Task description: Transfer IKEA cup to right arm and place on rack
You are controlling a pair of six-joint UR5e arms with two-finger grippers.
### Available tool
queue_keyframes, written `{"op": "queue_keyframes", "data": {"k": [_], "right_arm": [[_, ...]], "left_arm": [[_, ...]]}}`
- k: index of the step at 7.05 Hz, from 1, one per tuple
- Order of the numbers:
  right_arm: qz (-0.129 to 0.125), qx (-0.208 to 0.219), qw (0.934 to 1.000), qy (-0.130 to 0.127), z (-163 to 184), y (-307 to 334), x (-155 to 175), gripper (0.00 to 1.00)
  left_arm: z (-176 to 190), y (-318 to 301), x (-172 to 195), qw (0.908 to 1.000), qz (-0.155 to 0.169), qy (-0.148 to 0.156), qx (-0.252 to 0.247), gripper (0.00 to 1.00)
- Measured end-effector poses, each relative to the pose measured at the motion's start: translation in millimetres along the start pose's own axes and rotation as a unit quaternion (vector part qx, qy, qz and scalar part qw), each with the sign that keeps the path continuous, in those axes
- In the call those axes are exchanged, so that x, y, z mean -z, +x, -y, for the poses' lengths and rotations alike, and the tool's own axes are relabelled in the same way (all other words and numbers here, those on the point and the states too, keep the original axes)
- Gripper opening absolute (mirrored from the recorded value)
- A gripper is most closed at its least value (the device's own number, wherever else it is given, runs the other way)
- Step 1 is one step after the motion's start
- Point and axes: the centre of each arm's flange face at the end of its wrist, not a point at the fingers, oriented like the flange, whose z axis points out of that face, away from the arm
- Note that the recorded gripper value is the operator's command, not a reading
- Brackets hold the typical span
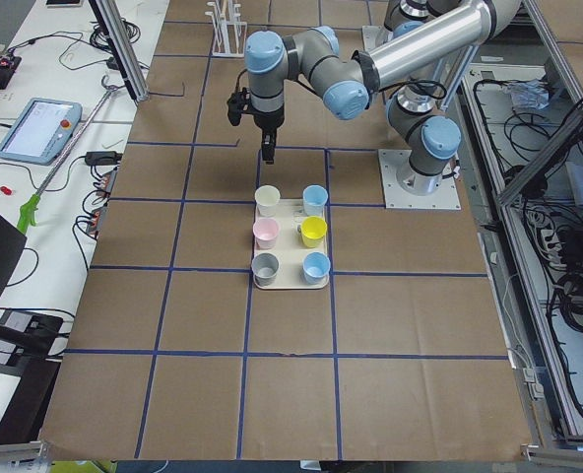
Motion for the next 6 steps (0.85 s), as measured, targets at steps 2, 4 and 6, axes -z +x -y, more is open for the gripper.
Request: {"op": "queue_keyframes", "data": {"k": [2,4,6], "right_arm": [[0.084,-0.103,0.9899,0.049,-4,-11,-10,1.0],[0.152,-0.237,0.9569,0.071,-16,-14,-28,1.0],[0.242,-0.336,0.9056,0.092,-39,-17,-34,1.0]], "left_arm": [[2,-3,-29,0.9998,0.001,0.003,0.017,1.0],[-5,0,-66,0.9996,0.009,0.016,0.02,1.0],[-15,5,-102,0.9993,0.015,0.027,0.02,1.0]]}}
